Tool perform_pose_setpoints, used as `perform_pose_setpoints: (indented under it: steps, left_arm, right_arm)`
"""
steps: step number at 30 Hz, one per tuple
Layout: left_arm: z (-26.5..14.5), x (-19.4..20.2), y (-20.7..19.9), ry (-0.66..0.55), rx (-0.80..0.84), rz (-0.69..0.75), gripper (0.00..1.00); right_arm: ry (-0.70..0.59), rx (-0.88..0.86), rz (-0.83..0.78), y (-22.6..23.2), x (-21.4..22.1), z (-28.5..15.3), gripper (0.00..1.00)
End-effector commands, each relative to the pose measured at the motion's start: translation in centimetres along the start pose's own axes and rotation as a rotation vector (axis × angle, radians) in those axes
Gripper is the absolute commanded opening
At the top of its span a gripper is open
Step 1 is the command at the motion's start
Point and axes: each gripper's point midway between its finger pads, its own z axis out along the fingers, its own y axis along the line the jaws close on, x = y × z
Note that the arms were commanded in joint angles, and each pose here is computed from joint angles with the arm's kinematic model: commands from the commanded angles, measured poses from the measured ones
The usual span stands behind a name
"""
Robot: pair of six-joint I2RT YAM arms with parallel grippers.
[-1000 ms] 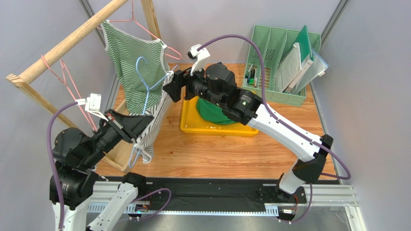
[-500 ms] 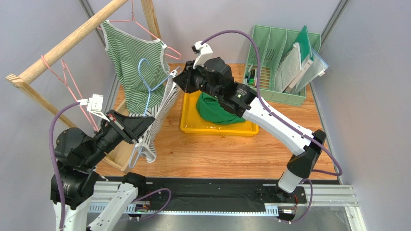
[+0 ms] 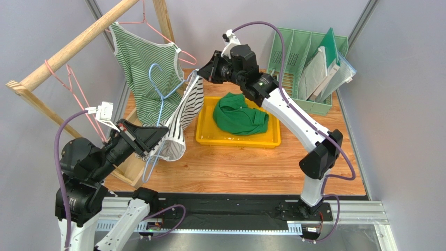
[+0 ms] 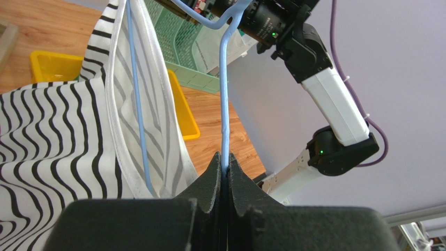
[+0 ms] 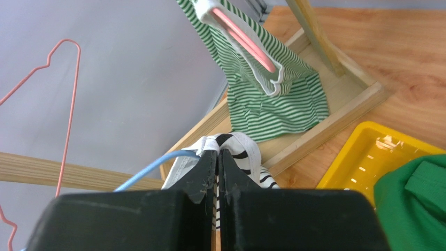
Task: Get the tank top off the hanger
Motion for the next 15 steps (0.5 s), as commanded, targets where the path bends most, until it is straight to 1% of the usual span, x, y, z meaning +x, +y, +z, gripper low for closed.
perform_pose_setpoints:
  steps: [1, 4, 7, 9, 10, 11, 15]
  left_arm:
    - [-0.6, -1.2, -2.1, -0.031, 0.068, 0.034, 0.00]
    - [-0.1, -1.4, -1.8, -0.034, 0.058, 0.036, 0.00]
    - [0.4, -2.0, -1.2, -0.058, 0.033, 0.060, 0.00]
    - [0.8, -3.0, -0.6, -0.100, 0.006, 0.098, 0.00]
    - [1.2, -3.3, -0.2, -0.113, -0.006, 0.113, 0.00]
    - [1.5, -4.3, -0.6, -0.154, 0.010, 0.142, 0.00]
    - [3.4, -6.3, 1.3, -0.244, -0.040, 0.208, 0.00]
  right_arm:
    - [0.042, 0.024, 0.106, -2.7, -0.1, 1.5, 0.00]
    - [0.115, -0.001, 0.137, -3.3, 2.3, 2.1, 0.00]
    - [0.182, -0.047, 0.177, -3.2, 4.7, 1.4, 0.00]
    - [0.212, -0.098, 0.183, -2.3, 5.8, 0.5, 0.00]
    - [0.218, -0.120, 0.173, -2.1, 6.6, -0.1, 0.00]
    - [0.229, -0.136, 0.159, -1.5, 7.2, -0.6, 0.00]
    - [0.286, -0.206, 0.102, 0.8, 8.9, -2.6, 0.00]
